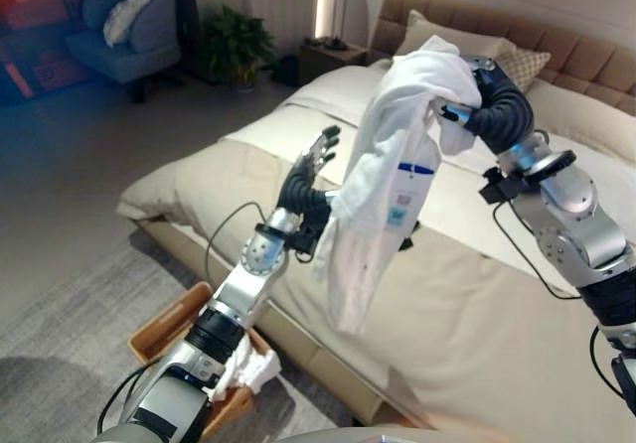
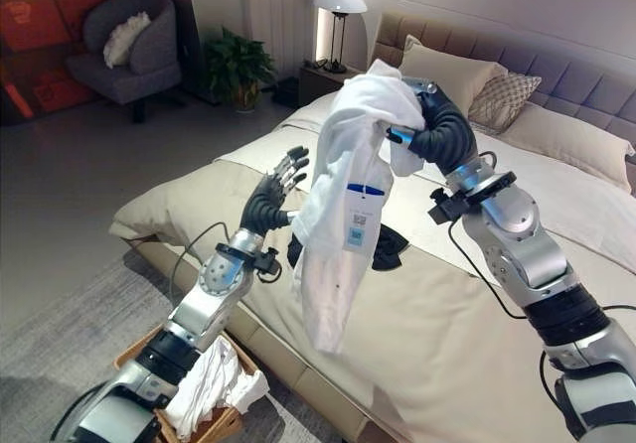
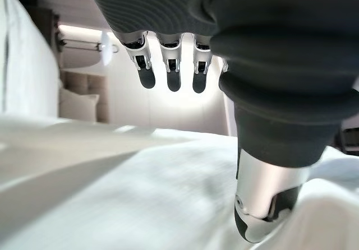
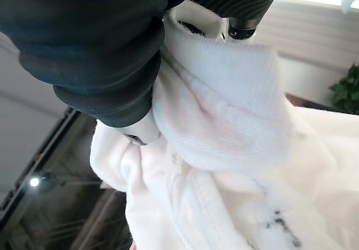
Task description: Pick up clothes into the bucket
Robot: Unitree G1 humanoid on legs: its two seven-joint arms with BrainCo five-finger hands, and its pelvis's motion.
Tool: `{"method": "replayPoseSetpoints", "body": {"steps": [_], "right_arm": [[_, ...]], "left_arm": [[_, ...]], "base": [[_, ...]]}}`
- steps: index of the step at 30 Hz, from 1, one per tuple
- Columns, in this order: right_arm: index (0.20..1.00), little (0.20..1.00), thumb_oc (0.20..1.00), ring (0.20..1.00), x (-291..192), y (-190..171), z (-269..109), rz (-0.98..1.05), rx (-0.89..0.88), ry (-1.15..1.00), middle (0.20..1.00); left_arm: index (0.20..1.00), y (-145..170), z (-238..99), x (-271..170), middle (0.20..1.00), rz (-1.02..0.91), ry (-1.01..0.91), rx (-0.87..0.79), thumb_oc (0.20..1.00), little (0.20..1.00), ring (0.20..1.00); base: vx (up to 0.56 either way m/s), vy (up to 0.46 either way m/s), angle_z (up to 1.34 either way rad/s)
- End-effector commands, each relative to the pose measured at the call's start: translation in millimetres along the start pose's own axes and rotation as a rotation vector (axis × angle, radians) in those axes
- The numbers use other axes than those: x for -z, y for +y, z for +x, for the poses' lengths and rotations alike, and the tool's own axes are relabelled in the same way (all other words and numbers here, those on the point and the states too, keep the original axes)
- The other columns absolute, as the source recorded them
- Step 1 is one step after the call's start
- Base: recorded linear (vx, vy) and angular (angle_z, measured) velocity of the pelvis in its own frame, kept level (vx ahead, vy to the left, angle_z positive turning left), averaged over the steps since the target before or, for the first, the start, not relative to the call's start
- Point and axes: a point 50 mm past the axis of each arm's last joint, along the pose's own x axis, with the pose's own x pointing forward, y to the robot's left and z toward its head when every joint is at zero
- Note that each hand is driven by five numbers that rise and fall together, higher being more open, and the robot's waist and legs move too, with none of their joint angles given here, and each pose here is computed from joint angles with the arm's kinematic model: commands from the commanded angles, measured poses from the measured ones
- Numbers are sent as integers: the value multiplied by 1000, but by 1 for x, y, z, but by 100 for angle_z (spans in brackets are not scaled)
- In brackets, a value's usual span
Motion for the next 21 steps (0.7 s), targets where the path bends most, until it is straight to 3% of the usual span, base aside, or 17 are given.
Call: {"method": "replayPoseSetpoints", "body": {"steps": [1,7,14,17,21], "right_arm": [[200,200,200,200,-21,0,6,-2,6,-118,200],[200,200,200,200,-15,8,5,42,-20,-111,200],[200,200,200,200,-9,17,5,93,-41,-95,200],[200,200,200,200,-8,22,8,137,-51,-110,200],[200,200,200,200,-7,29,10,146,-69,-110,200]], "left_arm": [[1000,2,13,-29,1000,16,-140,7,1000,1000,1000],[1000,-16,19,-21,1000,-105,-77,128,1000,1000,1000],[1000,-52,16,17,1000,-220,154,306,1000,1000,1000],[1000,-70,7,37,1000,-354,284,383,1000,1000,1000],[1000,-84,3,52,1000,-289,363,428,1000,1000,1000]], "base": [[0,0,0],[0,0,0],[0,0,0],[0,0,0],[-1,2,-1]]}}
